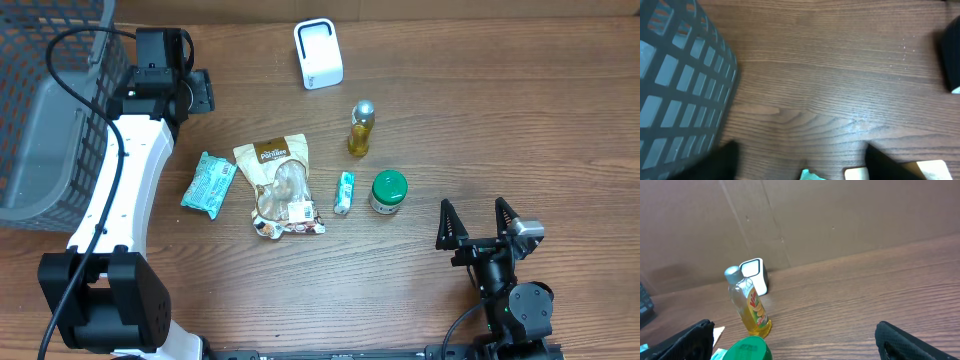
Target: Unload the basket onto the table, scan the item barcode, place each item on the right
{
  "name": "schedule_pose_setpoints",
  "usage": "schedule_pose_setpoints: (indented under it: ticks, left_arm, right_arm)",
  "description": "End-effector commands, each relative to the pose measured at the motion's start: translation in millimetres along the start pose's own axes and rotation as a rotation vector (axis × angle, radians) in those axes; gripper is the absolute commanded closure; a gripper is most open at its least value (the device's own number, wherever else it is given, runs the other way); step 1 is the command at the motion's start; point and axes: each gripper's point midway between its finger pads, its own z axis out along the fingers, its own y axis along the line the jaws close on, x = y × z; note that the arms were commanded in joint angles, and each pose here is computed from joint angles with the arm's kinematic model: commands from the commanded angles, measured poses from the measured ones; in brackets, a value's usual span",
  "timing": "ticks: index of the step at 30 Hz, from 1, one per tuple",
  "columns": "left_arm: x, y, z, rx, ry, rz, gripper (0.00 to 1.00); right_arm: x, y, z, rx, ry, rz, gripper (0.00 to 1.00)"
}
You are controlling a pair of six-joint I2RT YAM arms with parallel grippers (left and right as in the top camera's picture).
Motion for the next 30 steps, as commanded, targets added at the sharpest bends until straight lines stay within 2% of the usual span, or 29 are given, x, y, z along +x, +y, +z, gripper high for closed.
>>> schedule_pose_setpoints:
  ticks: [1,30]
  left_arm:
    - [-6.3,6.0,-10.8,-0.011,-0.011,0.058,0.0]
    - [2.3,5.6,-10.7,-0.012,0.023,0.066,0.0]
  right_arm:
    - [2.2,-0.3,0.1,-0.004,-0.001,-0.004,0.0]
    - [2.2,-0.3,0.1,-0.004,-0.001,-0.004,0.0]
